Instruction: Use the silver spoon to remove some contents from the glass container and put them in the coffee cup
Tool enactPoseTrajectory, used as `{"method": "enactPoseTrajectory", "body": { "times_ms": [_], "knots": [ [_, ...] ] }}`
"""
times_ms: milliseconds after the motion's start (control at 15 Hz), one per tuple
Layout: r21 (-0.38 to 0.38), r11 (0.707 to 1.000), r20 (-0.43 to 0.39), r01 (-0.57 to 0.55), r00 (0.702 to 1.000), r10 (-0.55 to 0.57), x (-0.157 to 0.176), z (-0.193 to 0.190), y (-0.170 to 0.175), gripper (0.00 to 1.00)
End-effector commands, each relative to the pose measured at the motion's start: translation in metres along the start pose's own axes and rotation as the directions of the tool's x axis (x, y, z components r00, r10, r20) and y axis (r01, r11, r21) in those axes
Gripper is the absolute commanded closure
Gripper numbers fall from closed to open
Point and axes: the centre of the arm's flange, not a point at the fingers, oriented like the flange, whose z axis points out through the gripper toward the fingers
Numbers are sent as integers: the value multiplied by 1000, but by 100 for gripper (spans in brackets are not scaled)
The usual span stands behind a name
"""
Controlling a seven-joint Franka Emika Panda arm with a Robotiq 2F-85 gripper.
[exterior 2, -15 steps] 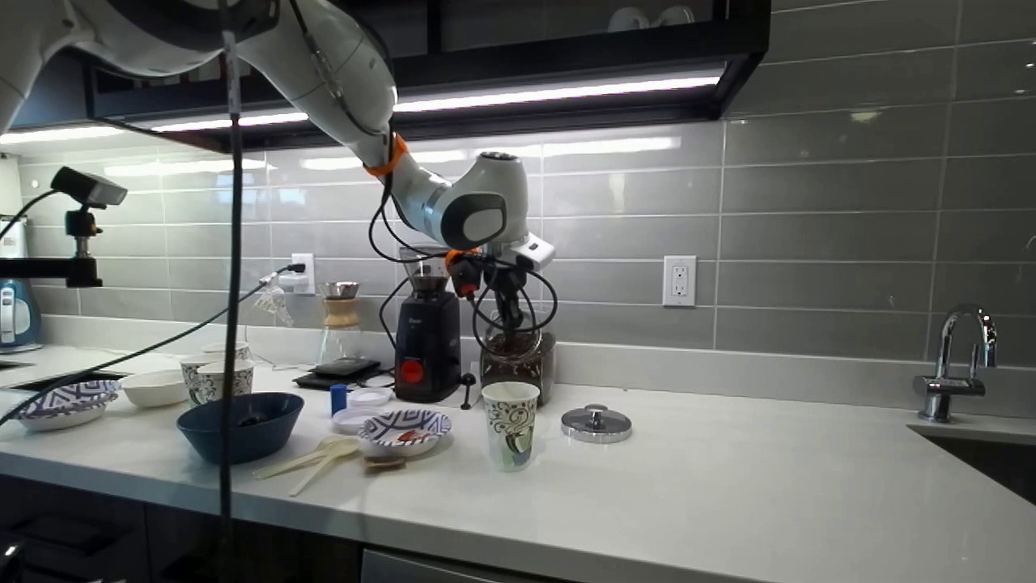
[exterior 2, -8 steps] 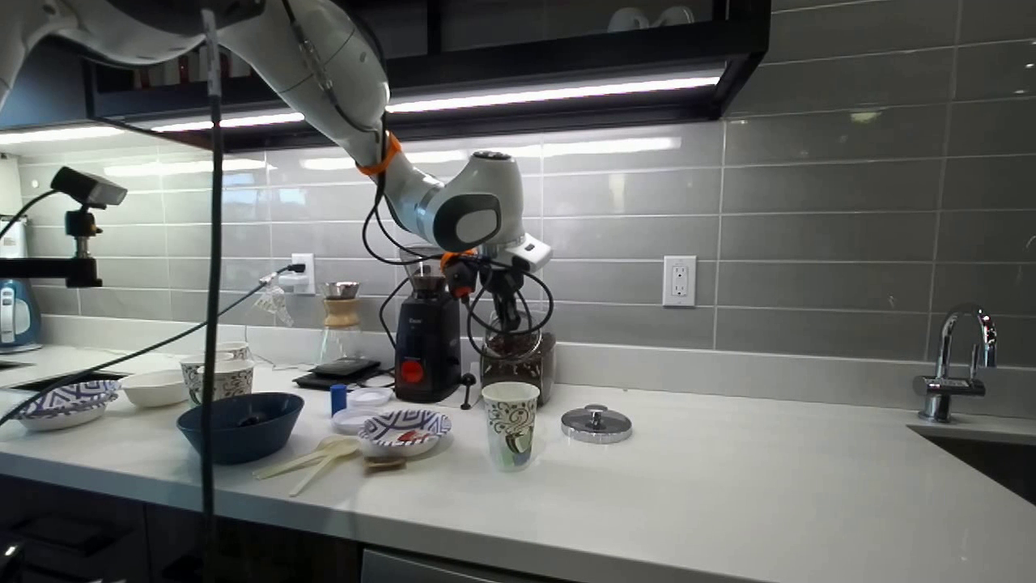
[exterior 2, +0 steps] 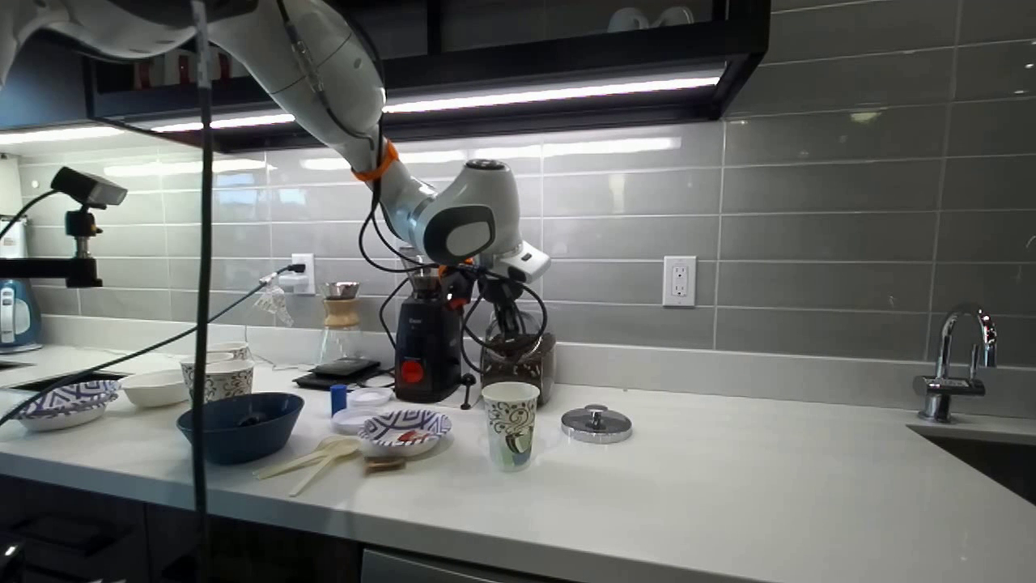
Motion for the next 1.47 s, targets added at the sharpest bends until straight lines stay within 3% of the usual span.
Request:
{"method": "enactPoseTrajectory", "body": {
  "times_ms": [0,400,467,600,867,1000,1200,1400],
  "knots": [
    [23,999,0,-24,1000,24,-6,2,15,99],
    [25,998,15,-50,999,50,-6,8,24,96],
    [28,998,17,-55,998,54,-5,8,24,73],
    [27,998,21,-62,998,61,-6,9,27,64],
    [27,998,17,-54,998,53,-7,1,27,36],
    [41,999,31,1,1000,-2,-8,-8,23,22],
    [143,990,92,0,996,-14,5,-18,29,2],
    [264,964,191,-19,981,-33,21,-29,45,0]
  ]
}}
